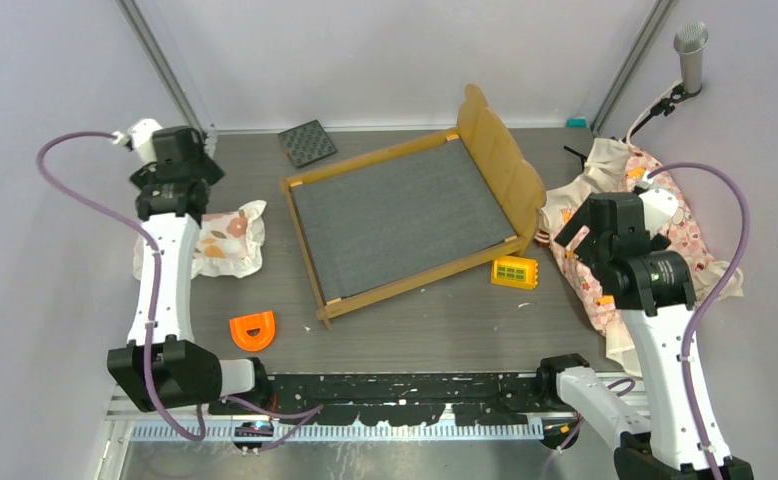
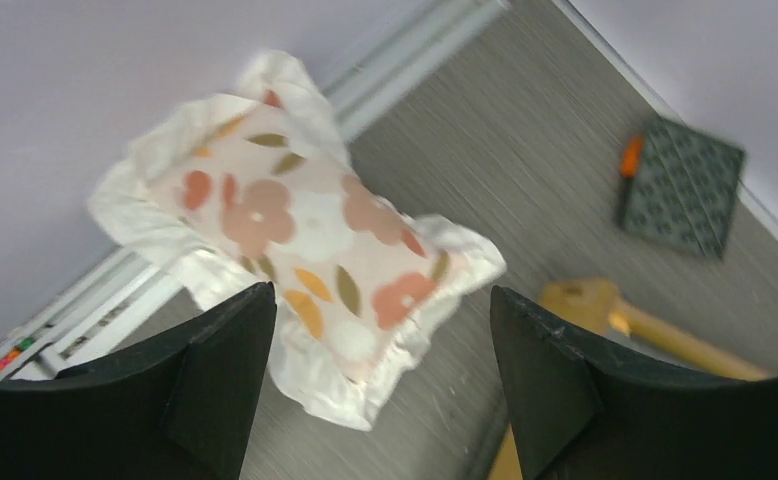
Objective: Set up the pet bed
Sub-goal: Pick up the mattress at the center of the board.
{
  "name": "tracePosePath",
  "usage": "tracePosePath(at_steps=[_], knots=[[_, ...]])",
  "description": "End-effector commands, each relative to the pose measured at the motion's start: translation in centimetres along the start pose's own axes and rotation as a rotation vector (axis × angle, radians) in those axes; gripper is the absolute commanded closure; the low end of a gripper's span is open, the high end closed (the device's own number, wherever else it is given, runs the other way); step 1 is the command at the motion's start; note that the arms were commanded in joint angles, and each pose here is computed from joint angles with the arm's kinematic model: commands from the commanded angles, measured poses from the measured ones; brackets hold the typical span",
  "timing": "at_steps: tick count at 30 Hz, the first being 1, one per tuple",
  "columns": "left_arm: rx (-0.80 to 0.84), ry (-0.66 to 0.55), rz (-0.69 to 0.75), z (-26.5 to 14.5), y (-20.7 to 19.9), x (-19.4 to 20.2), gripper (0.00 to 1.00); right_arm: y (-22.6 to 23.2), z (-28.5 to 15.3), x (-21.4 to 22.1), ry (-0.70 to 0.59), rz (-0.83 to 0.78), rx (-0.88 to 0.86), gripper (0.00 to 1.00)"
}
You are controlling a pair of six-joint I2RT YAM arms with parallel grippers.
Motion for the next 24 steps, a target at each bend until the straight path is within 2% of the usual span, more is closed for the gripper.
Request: tracePosePath(at_steps=[1, 6, 11, 17, 24], knots=[[0.198, -0.006, 0.155, -4.6, -4.6, 1.5, 0.20, -0.6, -0.6, -4.4, -0.204, 0.097, 0.204, 0.00], [0.464, 0.002, 0.299, -9.2, -9.4, 3.7, 0.19, -0.7, 0.4, -7.5, -0.300, 0.136, 0.383, 0.00], [0.659, 0.040, 0.391, -11.7, -10.7, 5.3, 0.18, -2.5, 3.1, -9.1, -0.291, 0.224, 0.495, 0.00], [0.703, 0.049, 0.436, -12.7, -10.3, 6.4, 0.16, -5.4, 8.8, -9.1, -0.152, 0.350, 0.528, 0.00], [0.729, 0.069, 0.456, -13.1, -10.5, 7.5, 0.16, -4.6, 14.6, -9.2, -0.123, 0.408, 0.364, 0.00]])
Point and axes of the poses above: each gripper's point midway between its finger pads, its own z axis out along the fingers, its own y axis along the line the jaws close on, x = y × z, the point moved 8 cm from there along -z, back along the fingers, and after that the axes turned 2 degrees about z, right-handed, at the moved point
